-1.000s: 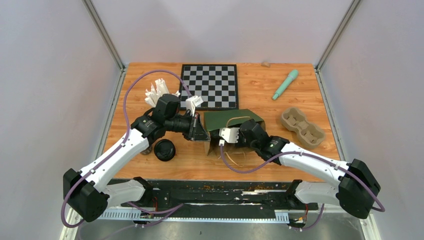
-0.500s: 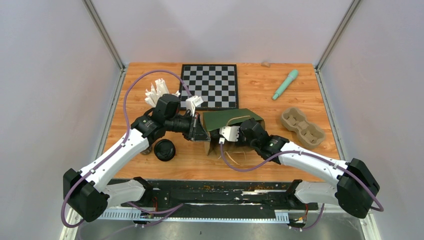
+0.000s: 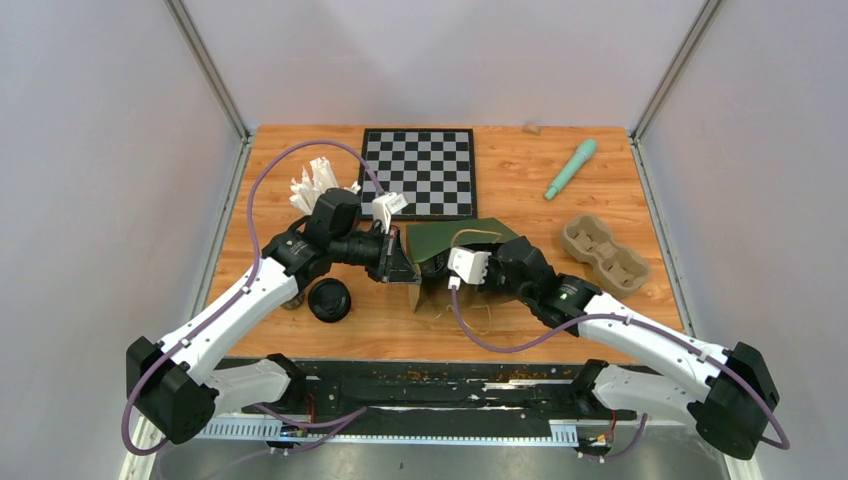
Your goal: Pack the takeout coffee
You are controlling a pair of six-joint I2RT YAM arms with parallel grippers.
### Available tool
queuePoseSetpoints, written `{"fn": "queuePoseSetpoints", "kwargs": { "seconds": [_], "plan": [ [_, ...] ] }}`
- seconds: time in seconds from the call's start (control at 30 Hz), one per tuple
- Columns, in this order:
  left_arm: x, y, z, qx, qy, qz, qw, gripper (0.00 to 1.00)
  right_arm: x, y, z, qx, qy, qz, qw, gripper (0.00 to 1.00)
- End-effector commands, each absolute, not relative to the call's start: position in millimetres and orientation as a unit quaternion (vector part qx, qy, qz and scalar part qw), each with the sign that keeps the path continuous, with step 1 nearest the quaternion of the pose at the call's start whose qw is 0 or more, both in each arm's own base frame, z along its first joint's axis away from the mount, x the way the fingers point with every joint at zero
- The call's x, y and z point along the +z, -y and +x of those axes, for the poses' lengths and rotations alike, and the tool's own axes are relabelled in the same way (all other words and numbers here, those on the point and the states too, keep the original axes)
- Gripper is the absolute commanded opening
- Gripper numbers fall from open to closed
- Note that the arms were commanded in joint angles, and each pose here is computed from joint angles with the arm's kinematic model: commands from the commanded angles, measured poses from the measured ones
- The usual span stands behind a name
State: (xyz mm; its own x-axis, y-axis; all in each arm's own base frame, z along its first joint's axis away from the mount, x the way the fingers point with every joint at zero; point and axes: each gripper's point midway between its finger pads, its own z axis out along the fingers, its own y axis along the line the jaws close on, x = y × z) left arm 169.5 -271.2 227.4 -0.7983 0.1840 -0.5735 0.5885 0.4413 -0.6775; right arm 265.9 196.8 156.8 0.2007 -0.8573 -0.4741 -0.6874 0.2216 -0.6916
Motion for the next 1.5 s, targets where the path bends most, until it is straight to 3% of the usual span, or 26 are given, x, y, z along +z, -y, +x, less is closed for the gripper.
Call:
{"fn": "queuePoseSetpoints", "kwargs": {
  "seconds": [0.0,0.63,1.47],
  "plan": [
    [245,275,165,-0.488,-0.804,0.255,0.224,0.0,162,-197,258,-0.066,-0.627,-0.614,0.476,0.08],
    [249,279,165,-0.491,-0.804,0.252,0.223,0.0,179,-224,245,0.012,-0.61,-0.619,0.494,0.11],
    [256,285,182,-0.472,-0.822,0.233,0.216,0.0,259,-203,201,0.07,-0.586,-0.603,0.537,0.28]
  ]
}}
